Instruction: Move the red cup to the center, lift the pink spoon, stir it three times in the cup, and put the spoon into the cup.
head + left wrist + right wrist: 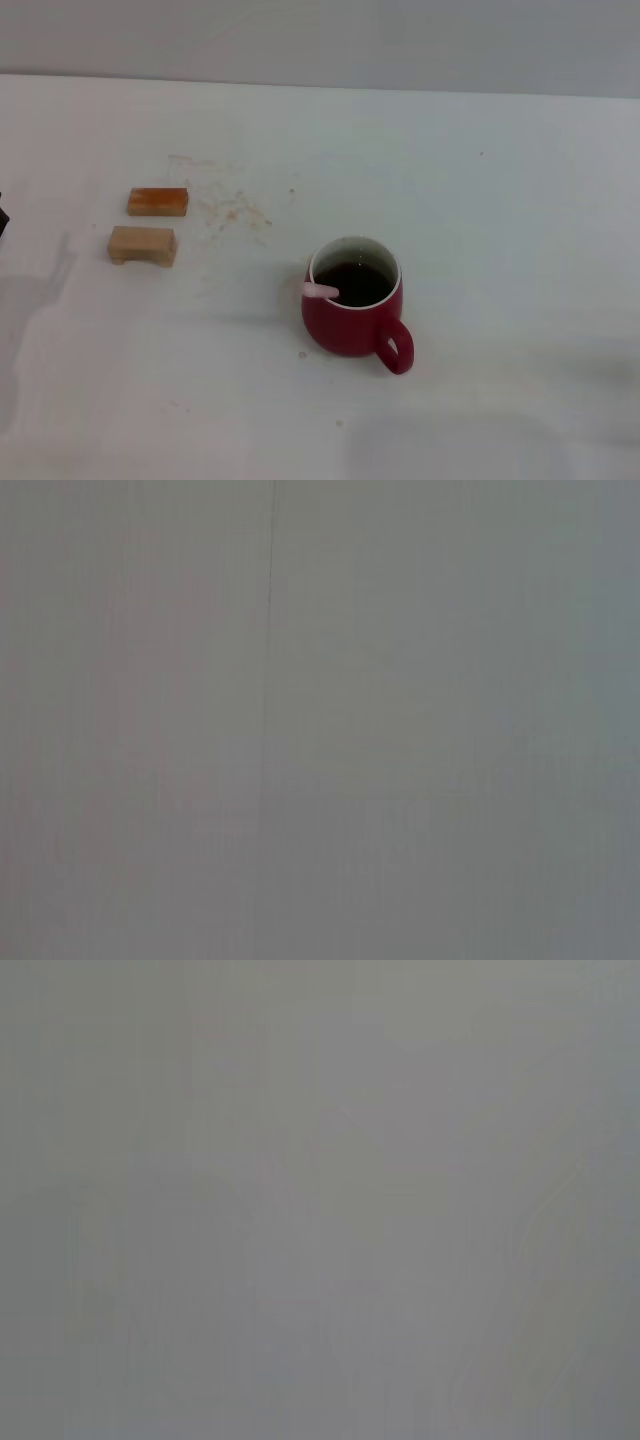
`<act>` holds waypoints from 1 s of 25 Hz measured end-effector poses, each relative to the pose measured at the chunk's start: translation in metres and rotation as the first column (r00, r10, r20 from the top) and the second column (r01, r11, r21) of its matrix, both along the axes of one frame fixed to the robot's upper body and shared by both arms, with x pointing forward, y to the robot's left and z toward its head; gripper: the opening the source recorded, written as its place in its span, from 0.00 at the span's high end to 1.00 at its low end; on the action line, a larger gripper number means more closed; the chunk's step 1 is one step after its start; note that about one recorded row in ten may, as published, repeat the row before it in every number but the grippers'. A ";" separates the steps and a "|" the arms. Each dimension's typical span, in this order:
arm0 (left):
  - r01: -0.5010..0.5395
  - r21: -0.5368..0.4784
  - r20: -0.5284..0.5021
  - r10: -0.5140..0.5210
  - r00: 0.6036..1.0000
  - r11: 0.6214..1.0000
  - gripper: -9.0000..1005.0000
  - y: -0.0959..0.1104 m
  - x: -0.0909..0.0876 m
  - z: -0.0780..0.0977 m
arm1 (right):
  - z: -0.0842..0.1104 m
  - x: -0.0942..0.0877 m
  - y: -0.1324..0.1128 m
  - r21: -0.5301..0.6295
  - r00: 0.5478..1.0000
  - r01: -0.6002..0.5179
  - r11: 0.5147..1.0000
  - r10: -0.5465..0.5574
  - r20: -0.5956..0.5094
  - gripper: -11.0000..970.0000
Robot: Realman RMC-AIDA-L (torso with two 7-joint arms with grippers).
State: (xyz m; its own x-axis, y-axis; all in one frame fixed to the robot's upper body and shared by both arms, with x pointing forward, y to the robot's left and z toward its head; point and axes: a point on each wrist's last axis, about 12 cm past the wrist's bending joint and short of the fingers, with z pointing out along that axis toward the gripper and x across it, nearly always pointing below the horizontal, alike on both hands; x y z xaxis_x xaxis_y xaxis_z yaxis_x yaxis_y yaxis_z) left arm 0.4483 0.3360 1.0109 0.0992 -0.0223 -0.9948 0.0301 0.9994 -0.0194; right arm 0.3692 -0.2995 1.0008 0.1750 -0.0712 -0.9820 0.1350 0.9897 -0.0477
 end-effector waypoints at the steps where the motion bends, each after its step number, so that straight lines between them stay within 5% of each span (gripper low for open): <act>1: 0.000 0.000 0.000 0.000 1.000 1.000 0.19 0.000 0.000 0.000 | 0.000 -0.001 0.000 0.000 1.000 0.000 1.000 0.000 -0.001 0.99; 25: 0.002 0.010 -0.037 -0.002 0.999 1.000 0.19 0.000 -0.002 -0.006 | 0.002 0.001 0.003 0.013 1.000 -0.003 1.000 0.003 0.015 0.99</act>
State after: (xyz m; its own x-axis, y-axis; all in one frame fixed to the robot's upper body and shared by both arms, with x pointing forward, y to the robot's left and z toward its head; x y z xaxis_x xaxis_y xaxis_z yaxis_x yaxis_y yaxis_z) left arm 0.4467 0.3365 1.0054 0.0624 -0.0125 -0.9980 0.0318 0.9994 -0.0105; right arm 0.3705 -0.2961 1.0025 0.1896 -0.0581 -0.9801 0.1327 0.9906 -0.0331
